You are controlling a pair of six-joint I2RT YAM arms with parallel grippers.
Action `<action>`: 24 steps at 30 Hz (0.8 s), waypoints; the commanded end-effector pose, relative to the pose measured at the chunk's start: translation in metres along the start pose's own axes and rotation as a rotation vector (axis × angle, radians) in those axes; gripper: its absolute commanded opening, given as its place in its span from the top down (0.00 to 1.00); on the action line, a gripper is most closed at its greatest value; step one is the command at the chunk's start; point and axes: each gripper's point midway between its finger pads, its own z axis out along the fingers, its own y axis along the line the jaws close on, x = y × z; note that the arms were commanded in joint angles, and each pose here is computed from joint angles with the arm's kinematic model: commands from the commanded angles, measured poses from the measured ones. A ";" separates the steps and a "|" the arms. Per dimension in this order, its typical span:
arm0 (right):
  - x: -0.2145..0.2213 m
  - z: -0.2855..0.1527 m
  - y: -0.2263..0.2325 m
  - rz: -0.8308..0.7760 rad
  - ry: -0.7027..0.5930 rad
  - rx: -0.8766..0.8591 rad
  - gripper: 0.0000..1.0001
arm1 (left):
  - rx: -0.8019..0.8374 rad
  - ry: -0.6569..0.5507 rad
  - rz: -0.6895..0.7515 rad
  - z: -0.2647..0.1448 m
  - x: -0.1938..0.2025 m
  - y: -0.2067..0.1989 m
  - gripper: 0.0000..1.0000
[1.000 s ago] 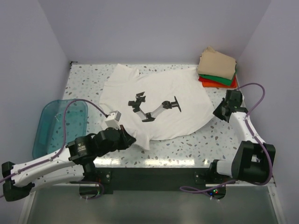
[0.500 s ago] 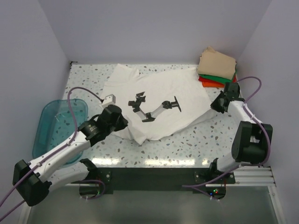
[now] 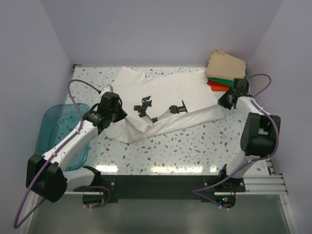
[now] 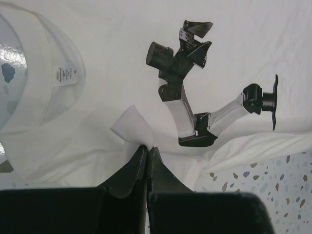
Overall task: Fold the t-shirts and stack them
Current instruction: Fold the tshirt
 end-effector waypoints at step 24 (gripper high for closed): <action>-0.035 0.021 0.027 0.001 -0.055 -0.059 1.00 | 0.000 -0.025 -0.024 0.036 -0.054 0.002 1.00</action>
